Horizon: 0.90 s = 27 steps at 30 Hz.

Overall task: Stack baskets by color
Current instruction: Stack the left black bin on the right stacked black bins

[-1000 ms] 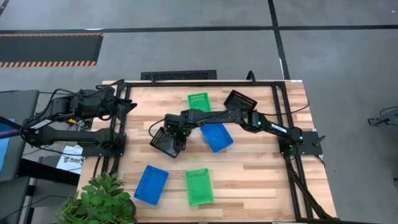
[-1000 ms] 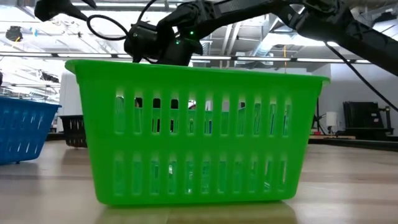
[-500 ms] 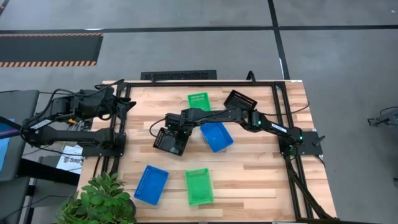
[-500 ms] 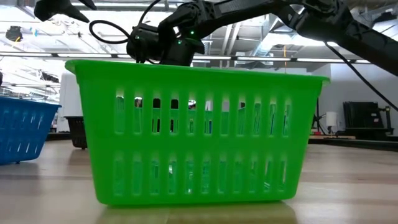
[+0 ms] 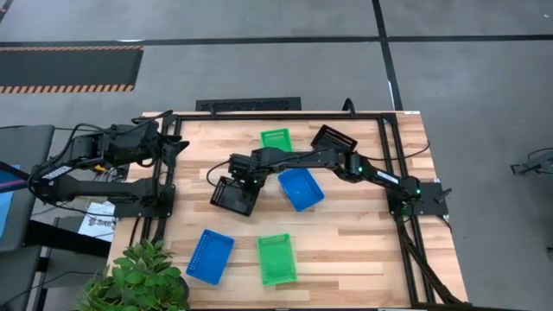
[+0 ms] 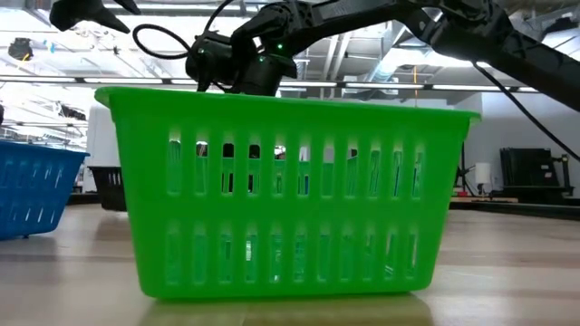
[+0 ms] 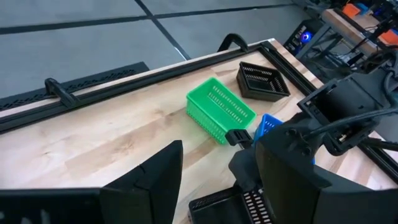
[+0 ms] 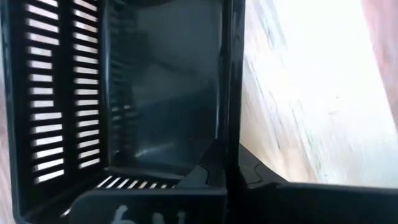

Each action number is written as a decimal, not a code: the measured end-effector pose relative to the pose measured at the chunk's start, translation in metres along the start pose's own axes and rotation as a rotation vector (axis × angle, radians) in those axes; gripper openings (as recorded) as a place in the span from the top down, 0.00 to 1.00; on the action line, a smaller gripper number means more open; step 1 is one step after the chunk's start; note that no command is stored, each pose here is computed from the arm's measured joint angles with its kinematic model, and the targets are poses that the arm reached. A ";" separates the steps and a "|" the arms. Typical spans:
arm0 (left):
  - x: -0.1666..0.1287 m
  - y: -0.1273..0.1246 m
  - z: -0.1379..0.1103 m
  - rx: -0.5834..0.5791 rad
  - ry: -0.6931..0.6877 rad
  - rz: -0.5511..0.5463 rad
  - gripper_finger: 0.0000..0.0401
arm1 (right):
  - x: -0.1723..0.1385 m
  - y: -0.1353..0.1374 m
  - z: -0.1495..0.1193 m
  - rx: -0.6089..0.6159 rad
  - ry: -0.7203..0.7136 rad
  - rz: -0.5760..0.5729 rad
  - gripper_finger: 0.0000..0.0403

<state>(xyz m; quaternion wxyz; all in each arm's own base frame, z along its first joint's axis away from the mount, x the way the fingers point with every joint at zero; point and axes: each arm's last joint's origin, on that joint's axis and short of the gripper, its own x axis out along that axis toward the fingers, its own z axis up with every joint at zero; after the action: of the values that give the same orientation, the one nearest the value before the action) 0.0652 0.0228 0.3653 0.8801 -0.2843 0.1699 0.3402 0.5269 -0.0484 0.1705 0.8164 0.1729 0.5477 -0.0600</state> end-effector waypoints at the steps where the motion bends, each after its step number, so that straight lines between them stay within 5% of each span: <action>1: 0.000 0.000 0.000 0.000 0.000 0.000 0.52 | -0.003 -0.001 0.000 0.002 0.000 0.000 0.99; 16: 0.000 0.000 -0.001 0.011 0.006 0.004 0.52 | -0.105 -0.043 0.023 0.043 -0.187 -0.014 0.99; 27: 0.000 0.001 -0.001 0.013 0.012 0.008 0.52 | -0.221 -0.110 0.003 0.168 -0.243 -0.227 0.99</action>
<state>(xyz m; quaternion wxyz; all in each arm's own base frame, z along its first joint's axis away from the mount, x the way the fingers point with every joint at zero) 0.0645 0.0226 0.3640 0.8795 -0.2798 0.1786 0.3410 0.4105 -0.1723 0.3502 0.8473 0.1689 0.4540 -0.2179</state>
